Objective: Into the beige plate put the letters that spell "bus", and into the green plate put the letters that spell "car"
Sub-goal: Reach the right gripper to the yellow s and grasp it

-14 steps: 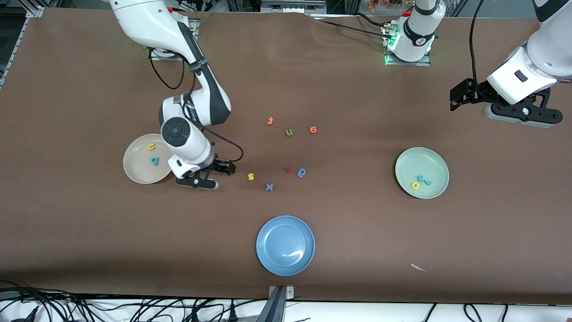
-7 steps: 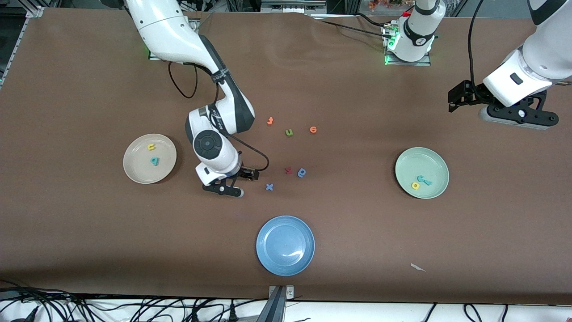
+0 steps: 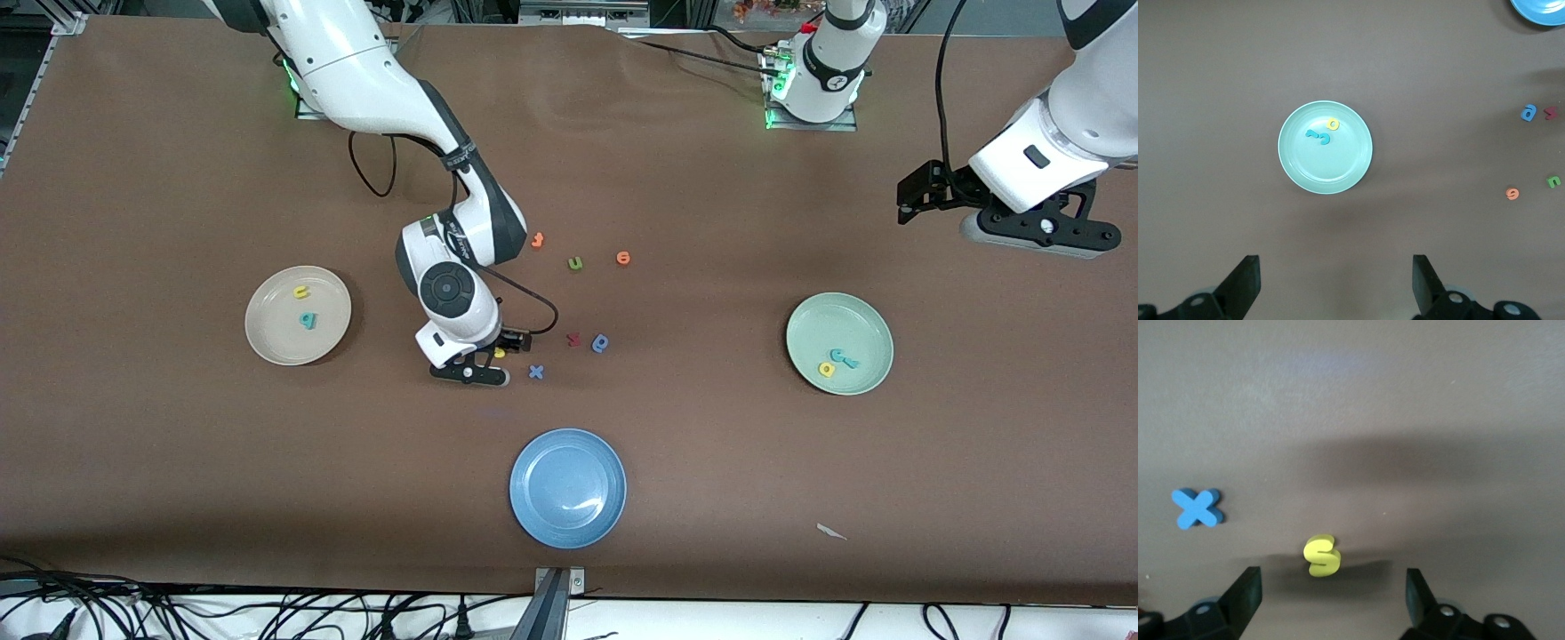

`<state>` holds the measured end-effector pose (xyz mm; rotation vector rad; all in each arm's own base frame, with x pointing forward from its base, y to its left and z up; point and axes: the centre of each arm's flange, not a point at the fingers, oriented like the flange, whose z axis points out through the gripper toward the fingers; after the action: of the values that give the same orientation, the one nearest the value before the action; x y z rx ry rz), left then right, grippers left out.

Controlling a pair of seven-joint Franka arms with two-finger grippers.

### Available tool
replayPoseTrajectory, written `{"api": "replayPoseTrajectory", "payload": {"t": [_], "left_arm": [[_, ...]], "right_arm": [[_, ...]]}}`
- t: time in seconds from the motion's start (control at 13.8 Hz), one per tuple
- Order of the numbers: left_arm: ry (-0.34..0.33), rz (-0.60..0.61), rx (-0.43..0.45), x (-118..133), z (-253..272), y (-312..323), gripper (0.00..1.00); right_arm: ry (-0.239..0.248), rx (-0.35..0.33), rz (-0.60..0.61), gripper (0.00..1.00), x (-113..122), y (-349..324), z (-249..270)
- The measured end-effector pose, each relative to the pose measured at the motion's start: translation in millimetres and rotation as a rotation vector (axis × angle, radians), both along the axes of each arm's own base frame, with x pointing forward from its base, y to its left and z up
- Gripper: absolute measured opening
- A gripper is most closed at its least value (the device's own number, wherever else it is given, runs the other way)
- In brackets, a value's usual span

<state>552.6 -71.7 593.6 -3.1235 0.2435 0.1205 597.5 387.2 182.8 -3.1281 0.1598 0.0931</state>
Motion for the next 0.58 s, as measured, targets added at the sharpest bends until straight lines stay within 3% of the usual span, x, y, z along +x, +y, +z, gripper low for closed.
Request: {"api": "replayPoseTrajectory", "payload": {"t": [0.58], "left_arm": [[-0.001, -0.001, 0.000, 0.0, 0.5, -0.7, 1.00]], "right_arm": [[0.002, -0.003, 0.042, 0.79, 4.1, -7.8, -4.2]]}}
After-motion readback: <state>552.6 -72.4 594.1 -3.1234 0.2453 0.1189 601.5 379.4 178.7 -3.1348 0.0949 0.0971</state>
